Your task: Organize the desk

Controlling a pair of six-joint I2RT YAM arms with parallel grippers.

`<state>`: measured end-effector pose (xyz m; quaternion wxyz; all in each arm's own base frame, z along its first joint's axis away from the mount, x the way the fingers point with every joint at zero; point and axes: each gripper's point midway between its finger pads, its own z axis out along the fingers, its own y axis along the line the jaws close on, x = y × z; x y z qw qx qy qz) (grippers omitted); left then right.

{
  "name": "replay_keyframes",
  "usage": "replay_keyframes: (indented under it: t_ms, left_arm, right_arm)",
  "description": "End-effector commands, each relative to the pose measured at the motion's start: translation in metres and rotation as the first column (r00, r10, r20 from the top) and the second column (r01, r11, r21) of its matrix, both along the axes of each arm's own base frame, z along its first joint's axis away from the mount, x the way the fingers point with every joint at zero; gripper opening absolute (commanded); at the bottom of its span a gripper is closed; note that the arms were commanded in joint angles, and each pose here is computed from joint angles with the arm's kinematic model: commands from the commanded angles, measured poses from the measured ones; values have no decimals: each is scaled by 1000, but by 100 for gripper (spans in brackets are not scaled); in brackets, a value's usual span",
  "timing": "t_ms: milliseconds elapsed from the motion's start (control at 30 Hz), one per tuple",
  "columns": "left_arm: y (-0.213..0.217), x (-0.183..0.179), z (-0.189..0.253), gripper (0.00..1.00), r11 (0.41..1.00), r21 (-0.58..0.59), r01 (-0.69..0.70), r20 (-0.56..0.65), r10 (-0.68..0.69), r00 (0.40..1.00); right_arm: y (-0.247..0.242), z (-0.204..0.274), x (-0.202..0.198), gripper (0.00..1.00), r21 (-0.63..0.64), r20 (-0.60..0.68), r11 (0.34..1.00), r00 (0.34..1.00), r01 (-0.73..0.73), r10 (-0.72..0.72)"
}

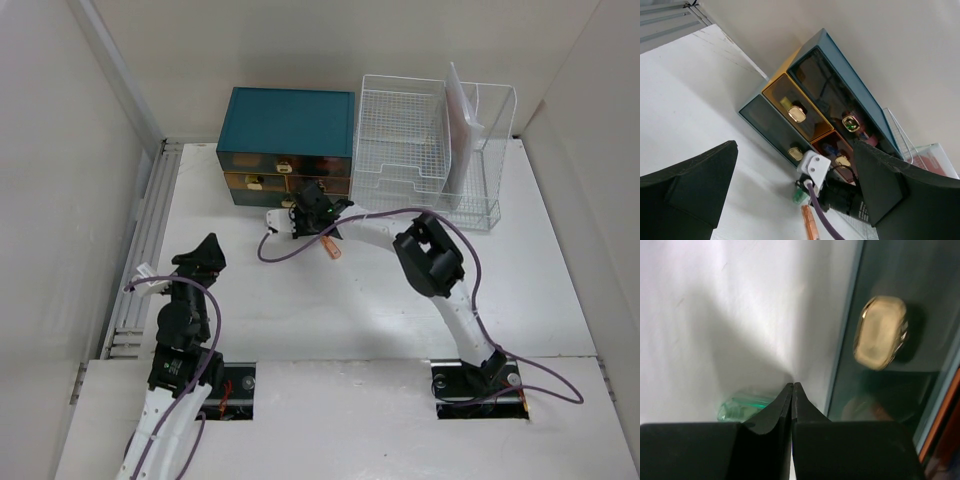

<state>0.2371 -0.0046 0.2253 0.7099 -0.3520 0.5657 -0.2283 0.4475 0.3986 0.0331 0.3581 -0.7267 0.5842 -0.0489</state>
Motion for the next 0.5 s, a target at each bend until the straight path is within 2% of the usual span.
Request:
replay_keyframes:
  t_ms: [0, 467]
  left_arm:
    - [0, -5, 24, 100, 1000, -4, 9, 67, -9, 998]
    - [-9, 5, 25, 100, 999, 4, 39, 62, -40, 997]
  right_arm:
    - [-19, 9, -16, 3, -19, -28, 1000, 1000, 6, -6]
    - [-64, 17, -76, 2, -10, -116, 999, 992, 50, -51]
